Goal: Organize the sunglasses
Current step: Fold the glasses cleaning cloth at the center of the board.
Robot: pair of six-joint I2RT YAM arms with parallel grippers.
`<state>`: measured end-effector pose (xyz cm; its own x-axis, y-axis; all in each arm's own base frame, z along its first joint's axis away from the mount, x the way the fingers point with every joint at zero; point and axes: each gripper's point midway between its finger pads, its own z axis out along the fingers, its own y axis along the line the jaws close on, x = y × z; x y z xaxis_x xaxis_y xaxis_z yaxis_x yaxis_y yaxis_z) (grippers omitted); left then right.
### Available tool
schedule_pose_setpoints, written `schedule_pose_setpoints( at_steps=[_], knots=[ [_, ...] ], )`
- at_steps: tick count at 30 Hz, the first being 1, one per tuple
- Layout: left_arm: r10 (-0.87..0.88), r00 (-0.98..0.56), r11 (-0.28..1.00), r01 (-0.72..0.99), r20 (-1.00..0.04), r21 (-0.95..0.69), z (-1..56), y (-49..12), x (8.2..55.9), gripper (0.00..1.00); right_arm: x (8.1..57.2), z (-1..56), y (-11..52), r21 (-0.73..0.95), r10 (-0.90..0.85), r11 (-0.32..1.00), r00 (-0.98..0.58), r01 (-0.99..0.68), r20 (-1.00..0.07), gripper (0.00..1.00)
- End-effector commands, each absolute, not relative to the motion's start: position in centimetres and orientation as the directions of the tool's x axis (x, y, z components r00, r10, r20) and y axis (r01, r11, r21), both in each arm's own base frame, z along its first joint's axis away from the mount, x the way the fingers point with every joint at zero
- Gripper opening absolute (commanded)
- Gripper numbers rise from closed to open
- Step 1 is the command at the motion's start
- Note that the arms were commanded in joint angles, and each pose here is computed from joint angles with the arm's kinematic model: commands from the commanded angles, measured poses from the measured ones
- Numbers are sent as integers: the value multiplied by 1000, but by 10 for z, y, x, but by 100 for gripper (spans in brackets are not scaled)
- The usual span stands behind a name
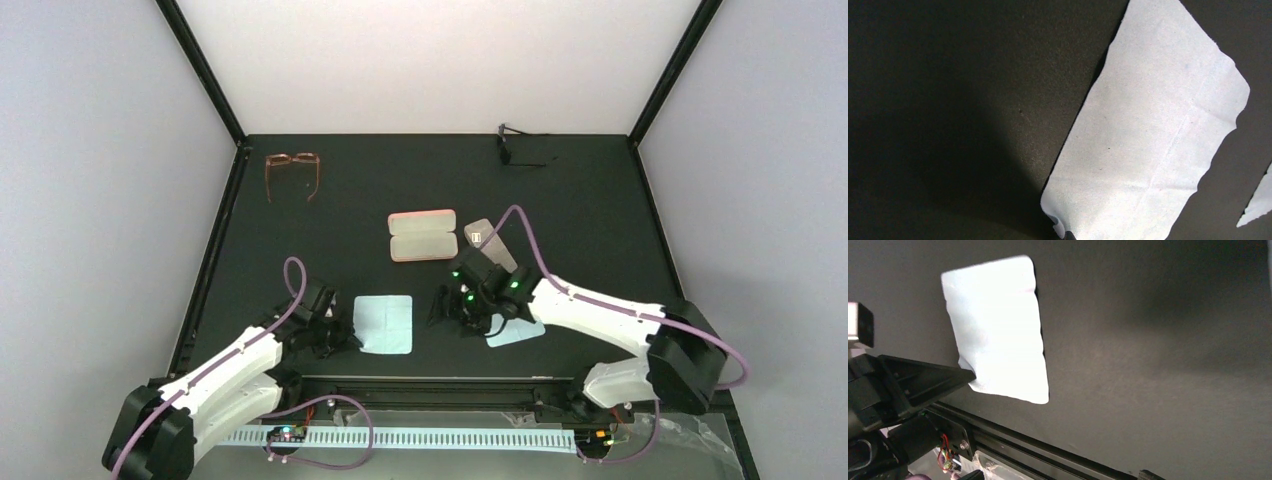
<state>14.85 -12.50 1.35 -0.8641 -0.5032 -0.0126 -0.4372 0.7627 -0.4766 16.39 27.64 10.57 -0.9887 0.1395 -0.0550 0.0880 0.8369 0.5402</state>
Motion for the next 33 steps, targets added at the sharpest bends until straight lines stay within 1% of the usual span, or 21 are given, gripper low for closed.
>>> schedule_pose_setpoints(
  at_steps=[1, 4, 13, 18, 22, 26, 29, 33],
  knots=[
    [-513, -855, 764, -496, 77, -412, -5, -117, 122, 1, 158, 99, 309, 577, 188, 803, -982, 149, -7, 79],
    [-508, -854, 763, -506, 110, -402, -8, -118, 114, 1, 145, 86, 318, 573, 240, 789, -970, 222, 46, 75],
    [-464, -879, 777, -462, 107, -427, -10, -121, 111, 2, 129, 55, 345, 511, 332, 795, -939, 328, 87, 64],
    [-435, -894, 791, -437, 109, -428, -13, -122, 108, 2, 132, 41, 348, 471, 363, 809, -929, 352, 72, 57],
    [-417, -902, 798, -422, 110, -430, -13, -122, 106, 1, 136, 29, 353, 446, 373, 819, -926, 361, 64, 45],
    [-402, -910, 806, -405, 103, -433, -11, -123, 107, 2, 140, 22, 349, 421, 400, 823, -915, 381, 45, 38],
    [-390, -915, 812, -394, 101, -431, -10, -123, 107, 2, 142, 17, 341, 393, 419, 832, -908, 392, 19, 36],
    [-384, -918, 819, -388, 99, -423, -10, -122, 106, 2, 142, 6, 335, 369, 418, 842, -908, 393, 13, 34]
  ],
)
